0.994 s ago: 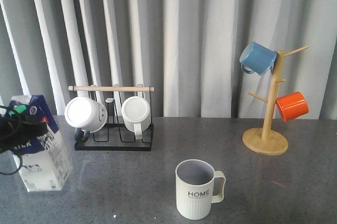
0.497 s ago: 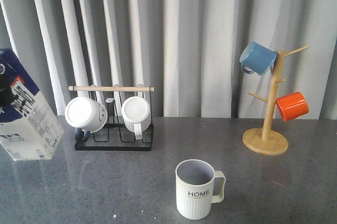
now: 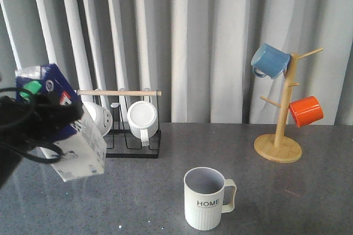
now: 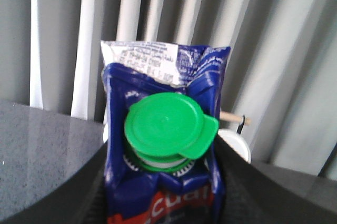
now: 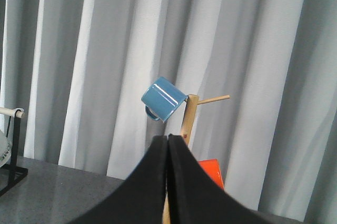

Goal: Place milk next to cup
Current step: 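Lift the milk carton and carry it toward the white mug, then lower the milk carton onto the table beside the white mug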

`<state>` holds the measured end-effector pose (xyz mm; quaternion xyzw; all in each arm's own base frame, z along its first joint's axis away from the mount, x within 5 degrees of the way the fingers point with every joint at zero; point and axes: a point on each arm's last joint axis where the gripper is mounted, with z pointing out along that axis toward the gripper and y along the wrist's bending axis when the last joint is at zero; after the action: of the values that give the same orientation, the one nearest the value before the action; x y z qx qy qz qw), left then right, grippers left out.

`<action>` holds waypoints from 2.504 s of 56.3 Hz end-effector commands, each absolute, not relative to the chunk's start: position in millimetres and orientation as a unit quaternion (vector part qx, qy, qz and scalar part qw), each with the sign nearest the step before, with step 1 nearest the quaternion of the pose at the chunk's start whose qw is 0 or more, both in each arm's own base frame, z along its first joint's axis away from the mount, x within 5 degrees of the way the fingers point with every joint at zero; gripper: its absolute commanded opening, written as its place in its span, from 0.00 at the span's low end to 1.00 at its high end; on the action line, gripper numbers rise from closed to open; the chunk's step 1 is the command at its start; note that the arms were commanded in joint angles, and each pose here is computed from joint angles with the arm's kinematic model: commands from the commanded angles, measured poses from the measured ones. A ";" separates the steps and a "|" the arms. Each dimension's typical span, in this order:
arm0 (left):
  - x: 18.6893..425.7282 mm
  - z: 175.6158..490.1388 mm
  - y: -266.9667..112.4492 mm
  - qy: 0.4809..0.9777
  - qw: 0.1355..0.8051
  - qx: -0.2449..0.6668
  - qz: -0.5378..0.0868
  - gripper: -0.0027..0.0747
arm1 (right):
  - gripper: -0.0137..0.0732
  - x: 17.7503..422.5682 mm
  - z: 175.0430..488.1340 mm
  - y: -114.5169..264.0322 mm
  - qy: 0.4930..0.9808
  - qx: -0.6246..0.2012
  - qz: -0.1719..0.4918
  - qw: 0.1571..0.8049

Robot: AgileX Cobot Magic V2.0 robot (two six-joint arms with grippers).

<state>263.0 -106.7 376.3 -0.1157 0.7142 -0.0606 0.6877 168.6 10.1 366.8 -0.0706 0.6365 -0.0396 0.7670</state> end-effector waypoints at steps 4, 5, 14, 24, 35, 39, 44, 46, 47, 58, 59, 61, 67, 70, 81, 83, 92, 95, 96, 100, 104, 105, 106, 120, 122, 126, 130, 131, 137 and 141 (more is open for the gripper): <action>267.7 368.4 -145.4 0.726 0.680 -0.073 -0.074 0.03 | 0.15 164.9 383.6 8.8 0.594 -0.068 -0.048 0.800; 269.9 365.5 -150.5 0.729 0.677 -0.067 -0.075 0.03 | 0.15 164.9 383.6 8.8 0.594 -0.068 -0.048 0.800; 282.4 353.4 -187.3 0.741 0.665 -0.039 -0.084 0.03 | 0.15 164.9 383.6 8.8 0.594 -0.068 -0.048 0.800; 295.9 347.3 -207.5 0.744 0.661 -0.032 -0.085 0.03 | 0.15 164.9 383.6 8.8 0.594 -0.068 -0.048 0.800; 301.0 336.4 -218.7 0.751 0.655 -0.022 -0.079 0.03 | 0.15 164.9 383.6 8.8 0.594 -0.068 -0.048 0.800; 301.3 332.1 -222.0 0.753 0.653 -0.020 -0.075 0.03 | 0.15 164.9 383.6 8.8 0.594 -0.068 -0.048 0.800; 302.8 326.6 -225.0 0.757 0.649 -0.016 -0.072 0.03 | 0.15 164.9 383.6 8.8 0.594 -0.068 -0.048 0.800; 302.4 324.7 -227.2 0.758 0.648 -0.014 -0.073 0.03 | 0.15 164.9 383.6 8.8 0.594 -0.068 -0.048 0.800; 302.1 324.1 -228.2 0.759 0.647 -0.013 -0.073 0.03 | 0.15 164.9 383.6 8.8 0.594 -0.068 -0.048 0.800; 307.0 310.7 -232.8 0.767 0.638 -0.009 -0.063 0.03 | 0.15 164.9 383.6 8.8 0.594 -0.068 -0.048 0.800; 307.3 309.8 -233.1 0.768 0.638 -0.008 -0.063 0.03 | 0.15 164.9 383.6 8.8 0.594 -0.068 -0.048 0.800; 308.5 306.4 -234.3 0.770 0.635 -0.007 -0.060 0.03 | 0.15 164.9 383.6 8.8 0.594 -0.068 -0.048 0.800; 311.0 299.0 -236.4 0.774 0.631 -0.004 -0.053 0.03 | 0.15 164.9 383.6 8.8 0.594 -0.068 -0.048 0.800; 311.1 298.6 -236.6 0.774 0.631 -0.003 -0.053 0.03 | 0.15 164.9 383.6 8.8 0.594 -0.068 -0.048 0.800; 311.1 298.8 -236.5 0.774 0.631 -0.004 -0.052 0.03 | 0.15 164.9 383.6 8.8 0.594 -0.068 -0.048 0.800; 311.1 298.8 -236.4 0.774 0.631 -0.004 -0.052 0.03 | 0.15 164.9 383.6 8.8 0.594 -0.068 -0.048 0.800; 311.1 298.8 -236.4 0.774 0.631 -0.004 -0.052 0.03 | 0.15 164.9 383.6 8.8 0.594 -0.068 -0.048 0.800; 311.1 298.8 -236.4 0.774 0.631 -0.004 -0.052 0.03 | 0.15 164.9 383.6 8.8 0.594 -0.068 -0.048 0.800; 311.1 298.8 -236.4 0.774 0.631 -0.004 -0.052 0.03 | 0.15 164.9 383.6 8.8 0.594 -0.068 -0.048 0.800; 311.1 298.8 -236.4 0.774 0.631 -0.004 -0.052 0.03 | 0.15 164.9 383.6 8.8 0.594 -0.068 -0.048 0.800; 311.1 298.6 -236.9 0.774 0.630 -0.002 -0.054 0.03 | 0.15 164.9 383.6 8.8 0.594 -0.068 -0.048 0.800; 311.0 298.5 -237.1 0.775 0.630 -0.001 -0.055 0.03 | 0.15 164.9 383.6 8.8 0.594 -0.068 -0.048 0.800; 311.0 298.5 -237.2 0.775 0.630 -0.001 -0.055 0.03 | 0.15 164.9 383.6 8.8 0.594 -0.068 -0.048 0.800; 311.4 299.4 -234.8 0.772 0.634 -0.010 -0.046 0.03 | 0.15 164.9 383.6 8.8 0.594 -0.068 -0.048 0.800; 311.4 299.4 -234.8 0.772 0.634 -0.010 -0.046 0.03 | 0.15 164.9 383.6 8.8 0.594 -0.068 -0.048 0.800; 311.4 299.4 -234.8 0.772 0.634 -0.010 -0.046 0.04 | 0.15 164.9 383.6 8.8 0.594 -0.068 -0.048 0.800; 311.4 299.5 -234.9 0.771 0.635 -0.009 -0.046 0.05 | 0.15 164.9 383.6 8.8 0.594 -0.068 -0.048 0.800; 311.4 299.5 -234.9 0.771 0.635 -0.009 -0.046 0.06 | 0.15 164.9 383.6 8.8 0.594 -0.068 -0.048 0.800; 311.0 299.9 -235.7 0.772 0.634 -0.005 -0.050 0.15 | 0.15 164.9 383.6 8.8 0.594 -0.068 -0.048 0.800; 310.6 299.4 -237.6 0.775 0.630 0.002 -0.058 0.28 | 0.15 164.9 383.6 8.8 0.594 -0.068 -0.048 0.800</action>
<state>313.3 -238.0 275.0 0.0039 0.7946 -0.0393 0.6059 168.7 10.1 366.8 -0.0706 0.6368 -0.0396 0.7667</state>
